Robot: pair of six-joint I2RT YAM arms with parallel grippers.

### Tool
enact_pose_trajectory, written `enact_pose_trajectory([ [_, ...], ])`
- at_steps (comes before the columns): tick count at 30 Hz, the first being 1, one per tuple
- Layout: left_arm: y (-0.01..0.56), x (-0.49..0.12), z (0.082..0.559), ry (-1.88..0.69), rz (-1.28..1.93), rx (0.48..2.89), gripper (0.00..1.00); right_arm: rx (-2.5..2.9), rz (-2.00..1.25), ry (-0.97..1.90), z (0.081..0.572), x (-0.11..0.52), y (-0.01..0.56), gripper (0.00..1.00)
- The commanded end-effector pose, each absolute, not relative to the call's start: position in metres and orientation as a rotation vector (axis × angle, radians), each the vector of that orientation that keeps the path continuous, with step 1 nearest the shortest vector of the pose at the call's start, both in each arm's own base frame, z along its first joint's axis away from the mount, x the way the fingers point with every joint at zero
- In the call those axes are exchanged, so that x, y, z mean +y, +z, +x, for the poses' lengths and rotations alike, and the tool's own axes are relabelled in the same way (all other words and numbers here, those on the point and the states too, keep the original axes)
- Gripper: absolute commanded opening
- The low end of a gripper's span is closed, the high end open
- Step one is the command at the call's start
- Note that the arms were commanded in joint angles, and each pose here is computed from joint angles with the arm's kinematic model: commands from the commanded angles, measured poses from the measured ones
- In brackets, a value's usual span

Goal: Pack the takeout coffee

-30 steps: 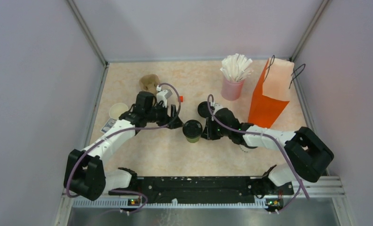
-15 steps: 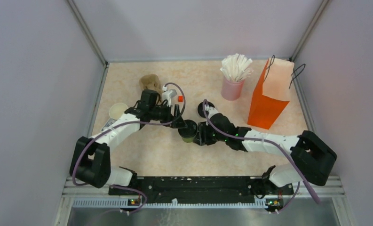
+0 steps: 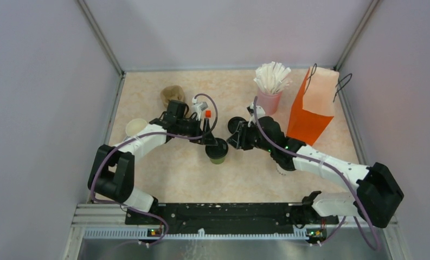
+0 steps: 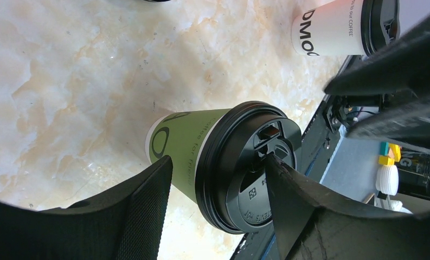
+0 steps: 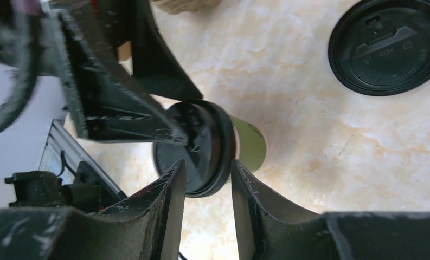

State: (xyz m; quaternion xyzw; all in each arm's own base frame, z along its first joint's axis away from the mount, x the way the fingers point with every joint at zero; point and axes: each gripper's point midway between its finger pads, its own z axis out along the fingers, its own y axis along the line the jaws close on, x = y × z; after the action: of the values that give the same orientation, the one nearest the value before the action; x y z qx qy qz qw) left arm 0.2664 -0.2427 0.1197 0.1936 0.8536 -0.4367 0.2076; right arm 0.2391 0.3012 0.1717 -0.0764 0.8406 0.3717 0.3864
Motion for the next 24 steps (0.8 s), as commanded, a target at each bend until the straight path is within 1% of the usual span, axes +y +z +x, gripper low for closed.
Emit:
enact_pose_trajectory([
  [1, 0.129, -0.246, 0.274, -1.217, 0.592, 2.322, 0.69, 2.108, -0.199, 1.042, 0.25, 0.314, 0.18, 0.36],
  [6, 0.127, -0.246, 0.274, -1.212, 0.591, 2.329, 0.69, 2.105, -0.245, 1.152, 0.245, 0.326, 0.174, 0.36],
  [12, 0.125, -0.245, 0.274, -1.212, 0.588, 2.334, 0.68, 2.118, -0.218, 1.13, 0.246, 0.319, 0.165, 0.36],
  [24, 0.121, -0.245, 0.273, -1.208, 0.591, 2.352, 0.67, 2.203, -0.183, 1.14, 0.248, 0.307, 0.116, 0.32],
])
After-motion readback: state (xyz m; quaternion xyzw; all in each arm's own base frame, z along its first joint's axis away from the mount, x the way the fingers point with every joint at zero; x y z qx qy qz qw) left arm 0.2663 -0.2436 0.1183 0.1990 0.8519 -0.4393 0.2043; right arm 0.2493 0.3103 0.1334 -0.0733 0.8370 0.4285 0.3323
